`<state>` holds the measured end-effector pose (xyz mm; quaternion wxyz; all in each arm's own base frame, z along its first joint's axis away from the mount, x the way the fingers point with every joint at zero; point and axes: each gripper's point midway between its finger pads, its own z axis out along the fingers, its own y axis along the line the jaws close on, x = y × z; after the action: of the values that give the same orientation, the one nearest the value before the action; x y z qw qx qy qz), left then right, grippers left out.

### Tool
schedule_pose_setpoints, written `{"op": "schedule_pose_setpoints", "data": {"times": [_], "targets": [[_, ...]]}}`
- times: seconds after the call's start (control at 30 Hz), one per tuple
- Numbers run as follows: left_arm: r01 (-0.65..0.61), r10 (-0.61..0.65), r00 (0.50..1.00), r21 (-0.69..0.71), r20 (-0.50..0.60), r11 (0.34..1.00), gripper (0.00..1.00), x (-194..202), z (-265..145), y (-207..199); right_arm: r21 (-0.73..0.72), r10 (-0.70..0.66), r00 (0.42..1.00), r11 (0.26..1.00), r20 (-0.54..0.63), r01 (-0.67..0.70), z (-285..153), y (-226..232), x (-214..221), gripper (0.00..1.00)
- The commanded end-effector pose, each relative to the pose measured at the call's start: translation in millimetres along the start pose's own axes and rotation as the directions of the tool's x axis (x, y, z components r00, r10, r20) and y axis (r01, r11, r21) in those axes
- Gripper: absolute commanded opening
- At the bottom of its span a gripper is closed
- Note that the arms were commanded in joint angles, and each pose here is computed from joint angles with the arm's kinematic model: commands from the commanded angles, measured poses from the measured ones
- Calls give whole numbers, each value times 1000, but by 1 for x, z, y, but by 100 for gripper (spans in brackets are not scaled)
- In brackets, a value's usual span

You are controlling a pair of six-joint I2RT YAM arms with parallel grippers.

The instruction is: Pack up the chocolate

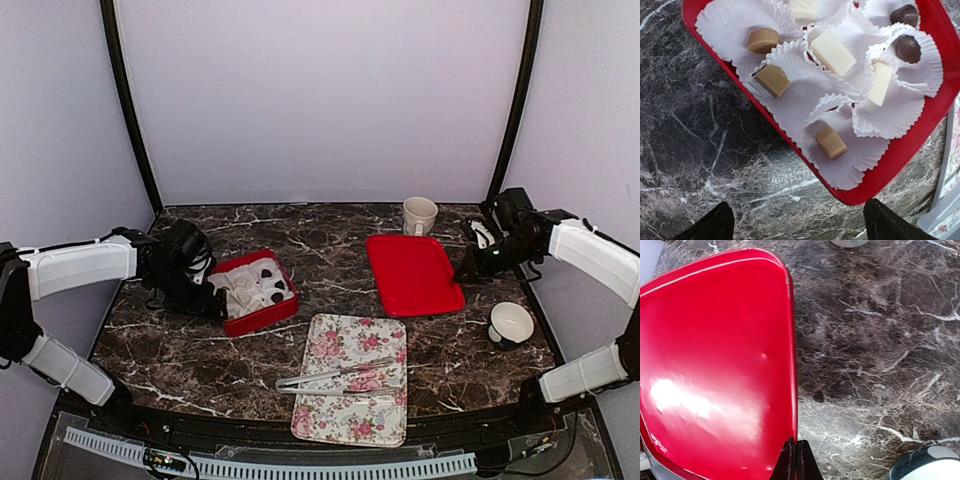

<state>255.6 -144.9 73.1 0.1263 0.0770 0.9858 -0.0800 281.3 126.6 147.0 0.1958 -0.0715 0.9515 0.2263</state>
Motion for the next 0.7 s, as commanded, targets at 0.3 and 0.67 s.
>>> {"op": "schedule_pose_setpoints", "data": {"times": [0.3, 0.67], "targets": [[-446, 322, 763, 96, 561, 890, 99, -51, -152, -84, -118, -147, 989, 983, -33, 143, 7, 88, -36, 0], [-868, 777, 222, -243, 588, 432, 89, 10, -181, -183, -257, -309, 912, 936, -271, 240, 17, 146, 12, 0]]}}
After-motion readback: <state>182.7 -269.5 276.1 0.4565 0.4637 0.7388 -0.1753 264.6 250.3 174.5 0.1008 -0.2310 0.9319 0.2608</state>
